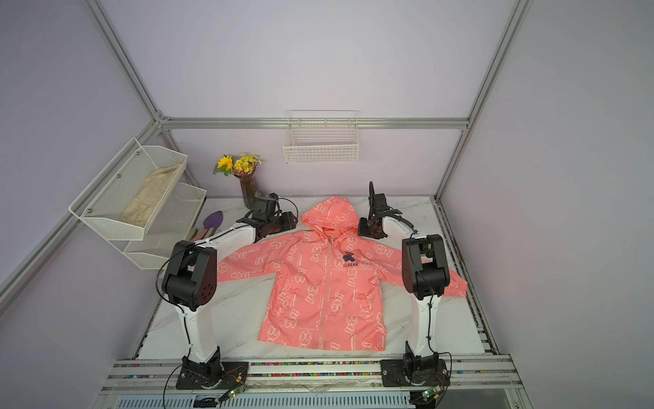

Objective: Unzip the jacket
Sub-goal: Flatten out the jacket at the center of the board, then unzip the zipper on the jacket.

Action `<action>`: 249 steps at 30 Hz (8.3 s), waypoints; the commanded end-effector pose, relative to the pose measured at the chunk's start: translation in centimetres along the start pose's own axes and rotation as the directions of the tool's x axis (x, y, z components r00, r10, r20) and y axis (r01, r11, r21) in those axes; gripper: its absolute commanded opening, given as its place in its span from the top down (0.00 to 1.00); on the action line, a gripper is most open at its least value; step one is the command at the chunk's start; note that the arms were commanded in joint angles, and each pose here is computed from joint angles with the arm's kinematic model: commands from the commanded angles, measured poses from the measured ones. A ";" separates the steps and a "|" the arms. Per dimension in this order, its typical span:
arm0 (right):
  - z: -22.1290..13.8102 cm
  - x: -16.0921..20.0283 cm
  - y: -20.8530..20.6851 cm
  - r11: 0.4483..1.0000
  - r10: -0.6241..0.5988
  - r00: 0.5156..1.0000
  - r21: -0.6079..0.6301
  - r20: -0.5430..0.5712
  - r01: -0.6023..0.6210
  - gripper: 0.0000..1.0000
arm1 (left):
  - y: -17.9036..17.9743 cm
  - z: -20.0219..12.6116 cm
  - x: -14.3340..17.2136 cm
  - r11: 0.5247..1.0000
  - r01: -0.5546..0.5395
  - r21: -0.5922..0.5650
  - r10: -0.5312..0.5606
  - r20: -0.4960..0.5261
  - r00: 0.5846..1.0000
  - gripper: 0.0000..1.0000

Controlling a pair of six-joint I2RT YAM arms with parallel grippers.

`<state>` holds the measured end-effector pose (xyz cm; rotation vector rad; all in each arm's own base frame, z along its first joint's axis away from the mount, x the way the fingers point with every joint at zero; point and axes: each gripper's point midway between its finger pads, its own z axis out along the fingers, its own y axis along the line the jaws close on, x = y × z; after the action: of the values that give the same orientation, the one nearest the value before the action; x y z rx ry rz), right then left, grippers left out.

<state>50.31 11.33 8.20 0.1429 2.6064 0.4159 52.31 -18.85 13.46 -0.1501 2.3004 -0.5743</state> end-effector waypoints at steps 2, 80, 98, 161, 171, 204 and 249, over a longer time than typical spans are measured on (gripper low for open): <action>-3.9 -2.3 3.8 0.990 0.023 0.998 -0.137 0.050 -0.016 0.53 | -3.5 -2.0 -3.2 0.991 -0.071 0.110 0.061 0.097 0.993 0.47; 3.2 4.3 9.9 0.880 -0.356 0.919 -0.393 -0.170 0.268 0.61 | -8.9 -8.0 2.7 0.406 -0.735 0.543 0.738 0.279 0.614 0.06; 4.8 3.9 8.9 0.914 -0.360 0.906 -0.281 -0.224 0.294 0.62 | -8.4 -5.9 4.1 0.413 -0.708 0.573 0.751 0.226 0.621 0.15; 6.4 3.6 9.9 0.906 -0.367 0.904 -0.303 -0.218 0.295 0.82 | -8.5 -3.7 6.1 0.382 -0.735 0.560 0.795 0.207 0.571 0.30; 5.6 4.0 9.5 0.909 -0.367 0.904 -0.291 -0.218 0.298 0.92 | -8.5 -3.3 6.2 0.394 -0.712 0.581 0.792 0.179 0.584 0.29; -5.3 8.1 14.6 0.430 -0.727 0.495 -0.247 0.475 0.868 1.00 | -12.6 -0.1 8.3 -0.051 -0.752 0.657 0.877 0.389 0.281 0.29; -4.1 5.8 15.3 0.375 -0.762 0.401 -0.159 0.509 0.913 1.00 | -12.7 3.0 6.3 0.085 -0.722 0.687 0.859 0.317 0.402 1.00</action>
<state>42.33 24.65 12.43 -1.1347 1.8883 0.4992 46.55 -34.21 9.70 1.7073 1.6277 -0.8611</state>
